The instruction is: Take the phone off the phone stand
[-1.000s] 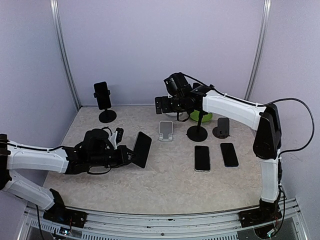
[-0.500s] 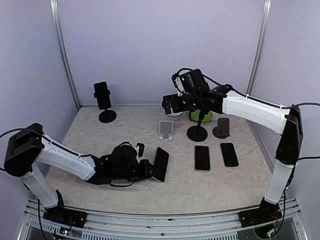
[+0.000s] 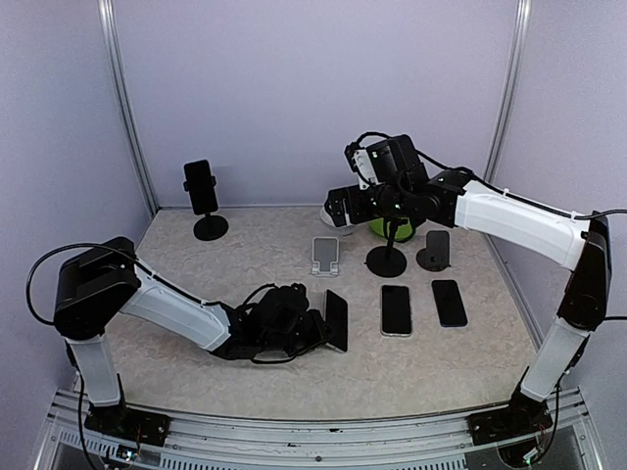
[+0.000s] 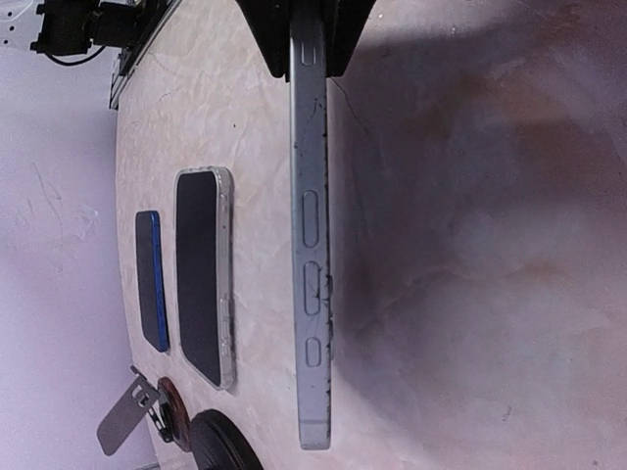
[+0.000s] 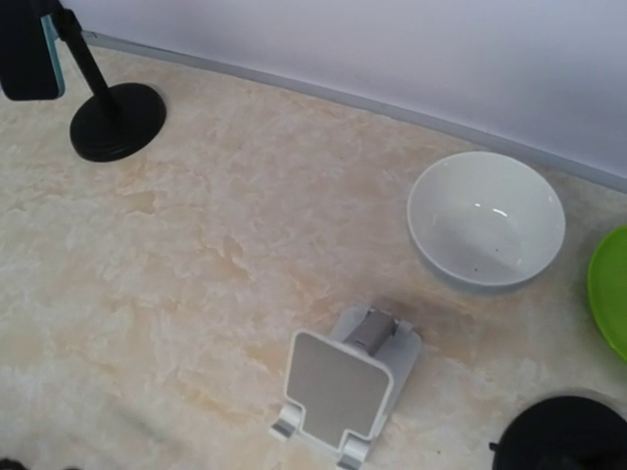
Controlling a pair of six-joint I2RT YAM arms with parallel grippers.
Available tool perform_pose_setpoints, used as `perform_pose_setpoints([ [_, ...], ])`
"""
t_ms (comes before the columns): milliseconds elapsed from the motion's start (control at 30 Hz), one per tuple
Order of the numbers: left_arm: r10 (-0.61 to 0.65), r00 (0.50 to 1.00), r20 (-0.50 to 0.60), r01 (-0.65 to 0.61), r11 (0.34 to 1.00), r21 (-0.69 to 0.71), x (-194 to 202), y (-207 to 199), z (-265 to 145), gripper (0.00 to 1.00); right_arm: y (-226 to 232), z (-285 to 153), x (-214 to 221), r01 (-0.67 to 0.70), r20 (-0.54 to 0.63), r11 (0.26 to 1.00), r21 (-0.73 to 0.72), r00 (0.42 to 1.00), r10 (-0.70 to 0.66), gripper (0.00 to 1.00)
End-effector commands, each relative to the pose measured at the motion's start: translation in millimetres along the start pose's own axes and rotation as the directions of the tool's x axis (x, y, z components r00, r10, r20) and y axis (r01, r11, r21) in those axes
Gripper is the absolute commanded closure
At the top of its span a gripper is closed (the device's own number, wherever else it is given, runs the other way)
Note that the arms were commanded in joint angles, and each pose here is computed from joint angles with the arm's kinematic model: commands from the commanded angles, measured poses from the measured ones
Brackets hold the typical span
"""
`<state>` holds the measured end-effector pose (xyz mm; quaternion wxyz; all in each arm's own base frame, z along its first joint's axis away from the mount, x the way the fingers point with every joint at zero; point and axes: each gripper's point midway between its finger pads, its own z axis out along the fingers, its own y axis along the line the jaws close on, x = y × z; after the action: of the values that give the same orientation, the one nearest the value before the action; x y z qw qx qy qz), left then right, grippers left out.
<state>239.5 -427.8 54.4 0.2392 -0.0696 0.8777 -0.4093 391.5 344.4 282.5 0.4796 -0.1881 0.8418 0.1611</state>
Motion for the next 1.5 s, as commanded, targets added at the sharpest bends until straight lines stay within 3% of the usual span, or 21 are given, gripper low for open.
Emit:
perform_pose_setpoints([
  [0, -0.056, 0.996, 0.073, 0.058, 0.998, -0.028, -15.2, 5.0, 5.4, 0.97, 2.6, -16.7, -9.6, 0.011, 0.041, 1.000, -0.016, 0.999, -0.011, 0.00],
  [167, -0.065, 0.998, 0.026, 0.066, 0.997, -0.039, -10.5, 12.6, 19.8, 0.90, 3.0, -19.4, -10.9, 0.018, 0.047, 1.000, -0.019, 0.999, -0.017, 0.00],
  [467, -0.069, 0.996, 0.053, 0.078, 0.980, -0.185, -19.9, 35.5, 16.7, 0.79, 4.4, -18.8, -12.1, 0.018, 0.053, 0.999, -0.027, 0.998, -0.017, 0.00],
  [733, -0.006, 0.995, 0.097, 0.027, 0.976, -0.218, -42.6, 32.6, 0.7, 0.35, 6.1, -16.7, -13.2, 0.010, 0.055, 0.999, -0.034, 0.998, -0.008, 0.00],
  [833, 0.036, 0.994, 0.107, -0.010, 0.972, -0.233, -50.7, 25.0, -5.3, 0.05, 6.6, -16.6, -15.0, 0.003, 0.056, 0.999, -0.042, 0.998, -0.001, 0.00],
  [867, 0.047, 0.992, 0.115, -0.019, 0.971, -0.239, -54.8, 22.4, -8.6, 0.02, 6.5, -17.2, -17.2, 0.000, 0.062, 0.999, -0.042, 0.998, 0.002, 0.00],
  [1133, 0.107, 0.963, 0.248, -0.026, 0.951, -0.309, -113.8, 13.0, -59.0, 0.01, 2.6, -21.9, -29.0, -0.020, 0.090, 0.998, -0.059, 0.996, 0.025, 0.00],
  [1467, 0.267, 0.871, 0.412, -0.065, 0.895, -0.441, -218.5, 5.8, -146.3, 0.01, -12.8, -27.5, -37.5, -0.091, 0.109, 0.992, -0.090, 0.989, 0.100, 0.00],
])
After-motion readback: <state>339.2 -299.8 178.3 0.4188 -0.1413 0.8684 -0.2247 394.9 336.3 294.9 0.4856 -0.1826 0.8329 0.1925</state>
